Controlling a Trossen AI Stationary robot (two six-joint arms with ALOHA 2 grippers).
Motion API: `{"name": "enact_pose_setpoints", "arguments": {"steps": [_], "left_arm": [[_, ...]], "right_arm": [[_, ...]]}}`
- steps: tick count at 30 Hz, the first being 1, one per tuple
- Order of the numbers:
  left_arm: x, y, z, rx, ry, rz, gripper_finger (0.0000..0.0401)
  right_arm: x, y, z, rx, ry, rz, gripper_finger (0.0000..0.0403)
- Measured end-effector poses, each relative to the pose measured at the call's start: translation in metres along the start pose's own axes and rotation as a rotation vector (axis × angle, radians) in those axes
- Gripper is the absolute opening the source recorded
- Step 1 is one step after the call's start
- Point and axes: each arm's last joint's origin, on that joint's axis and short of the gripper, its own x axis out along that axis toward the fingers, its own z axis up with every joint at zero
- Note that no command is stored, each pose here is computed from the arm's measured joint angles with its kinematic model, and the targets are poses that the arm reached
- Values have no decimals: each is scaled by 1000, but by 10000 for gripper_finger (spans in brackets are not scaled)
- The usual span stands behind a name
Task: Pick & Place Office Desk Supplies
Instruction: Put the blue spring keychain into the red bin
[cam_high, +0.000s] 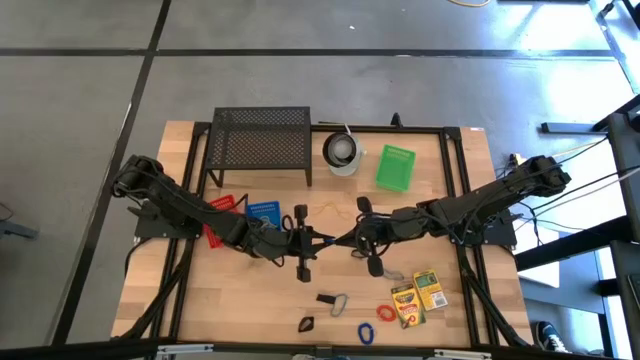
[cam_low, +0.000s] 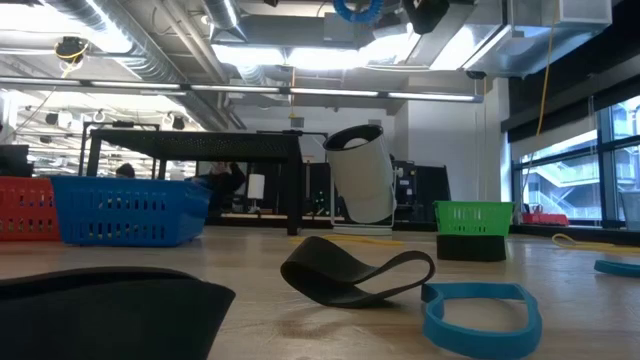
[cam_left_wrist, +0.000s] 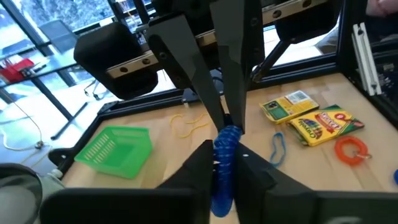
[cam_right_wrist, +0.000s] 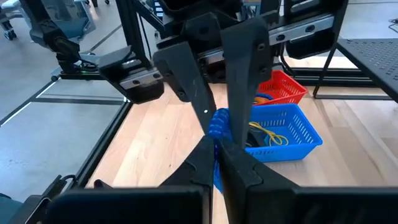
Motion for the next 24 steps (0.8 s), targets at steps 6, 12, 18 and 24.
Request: {"name": "enact_pose_setpoints", "arguments": {"steps": [6, 12, 18, 24], "left_arm": [[0, 0, 0, -21, 0, 0, 17], [0, 0, 0, -46, 1, 4, 15], [-1, 2, 0, -109, 7, 19, 16], [-17, 14, -3, -166, 125, 82, 16]], "right_arm": [[0, 0, 0, 6, 0, 0, 14], [0, -1, 0, 61, -1, -5, 53], [-3, -2, 1, 74, 12, -7, 143], [-26, -6, 8, 76, 37, -15, 212]]}}
